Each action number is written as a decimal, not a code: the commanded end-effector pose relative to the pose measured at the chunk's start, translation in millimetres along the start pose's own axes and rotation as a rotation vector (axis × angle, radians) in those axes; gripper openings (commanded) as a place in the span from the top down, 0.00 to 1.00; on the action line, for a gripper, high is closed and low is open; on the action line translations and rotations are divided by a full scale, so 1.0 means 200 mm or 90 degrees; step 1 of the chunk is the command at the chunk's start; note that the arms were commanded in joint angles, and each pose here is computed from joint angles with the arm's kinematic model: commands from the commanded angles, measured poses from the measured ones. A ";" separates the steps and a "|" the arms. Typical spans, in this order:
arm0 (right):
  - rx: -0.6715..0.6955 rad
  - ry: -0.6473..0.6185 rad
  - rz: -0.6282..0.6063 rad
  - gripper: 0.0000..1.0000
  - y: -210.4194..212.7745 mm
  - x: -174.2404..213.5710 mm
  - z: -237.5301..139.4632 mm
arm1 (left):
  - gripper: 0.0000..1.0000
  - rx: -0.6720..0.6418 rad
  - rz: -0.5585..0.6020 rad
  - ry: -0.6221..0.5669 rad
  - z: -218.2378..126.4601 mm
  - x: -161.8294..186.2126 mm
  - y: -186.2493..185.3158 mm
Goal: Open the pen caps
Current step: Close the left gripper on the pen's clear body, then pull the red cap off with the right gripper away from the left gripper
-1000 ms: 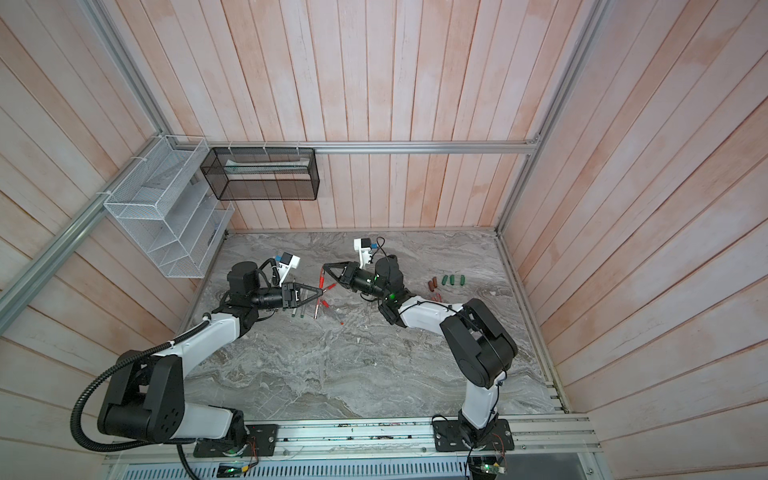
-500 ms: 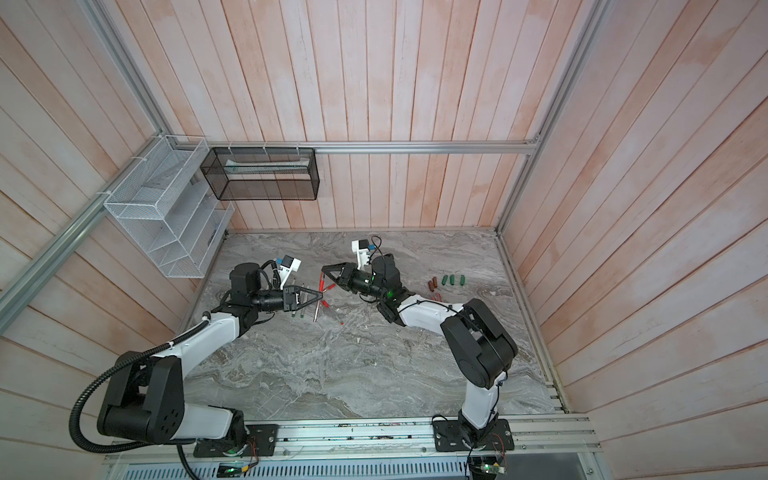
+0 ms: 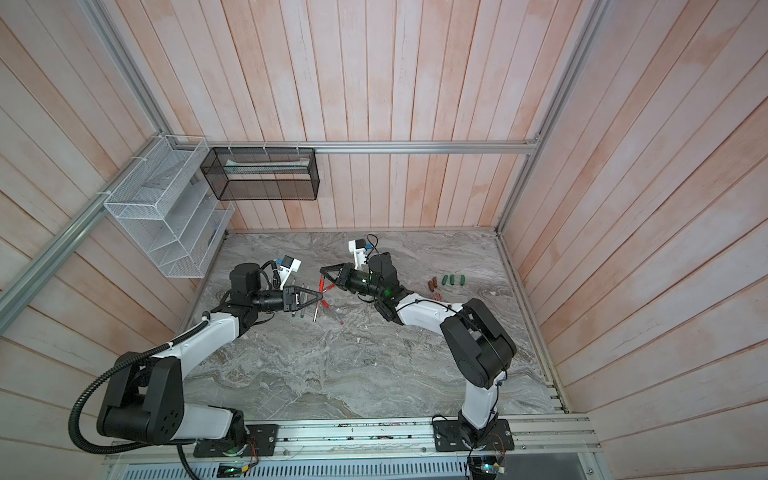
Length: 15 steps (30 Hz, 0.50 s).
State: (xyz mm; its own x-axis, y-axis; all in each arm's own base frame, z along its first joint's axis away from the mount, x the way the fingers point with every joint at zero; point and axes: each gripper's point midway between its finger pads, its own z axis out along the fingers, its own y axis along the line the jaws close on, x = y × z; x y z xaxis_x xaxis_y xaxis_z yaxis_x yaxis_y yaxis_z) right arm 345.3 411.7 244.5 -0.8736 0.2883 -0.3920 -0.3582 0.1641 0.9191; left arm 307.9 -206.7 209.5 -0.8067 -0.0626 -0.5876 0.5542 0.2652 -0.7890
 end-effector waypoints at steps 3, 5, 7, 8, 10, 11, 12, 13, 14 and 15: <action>-0.003 0.023 0.010 0.90 0.01 0.03 0.04 | 1.00 0.015 0.064 -0.007 0.00 -0.05 -0.07; -0.004 0.022 0.009 0.88 0.02 0.04 0.04 | 1.00 0.012 0.061 -0.007 0.00 -0.05 -0.07; -0.004 0.023 0.008 0.86 0.02 0.05 0.04 | 1.00 0.013 0.059 -0.009 0.00 -0.05 -0.07; -0.002 0.026 0.008 0.86 0.01 0.06 0.04 | 1.00 0.013 0.057 -0.009 0.00 -0.05 -0.07; -0.001 0.031 0.012 0.87 0.00 0.07 0.04 | 1.00 0.012 0.059 -0.009 0.00 -0.05 -0.07; 0.000 0.029 0.011 0.88 0.00 0.06 0.04 | 1.00 0.010 0.058 -0.009 0.00 -0.05 -0.07; 0.001 0.022 0.009 0.89 0.01 0.05 0.04 | 1.00 0.010 0.058 -0.010 0.00 -0.05 -0.07; 0.004 0.020 0.008 0.90 0.00 0.05 0.04 | 1.00 0.011 0.056 -0.010 0.00 -0.05 -0.07; 0.004 0.020 0.007 0.92 0.00 0.05 0.04 | 1.00 0.012 0.056 -0.011 0.00 -0.05 -0.07; 0.005 0.023 0.007 0.95 0.00 0.05 0.04 | 1.00 0.012 0.057 -0.011 0.00 -0.04 -0.07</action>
State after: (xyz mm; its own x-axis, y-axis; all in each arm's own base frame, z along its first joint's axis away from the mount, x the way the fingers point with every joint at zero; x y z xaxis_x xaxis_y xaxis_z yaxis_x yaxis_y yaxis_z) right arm 344.6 413.7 243.4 -0.8756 0.2848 -0.3902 -0.3556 0.1668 0.9196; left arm 307.8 -206.6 208.6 -0.8089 -0.0625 -0.5846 0.5504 0.2689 -0.7904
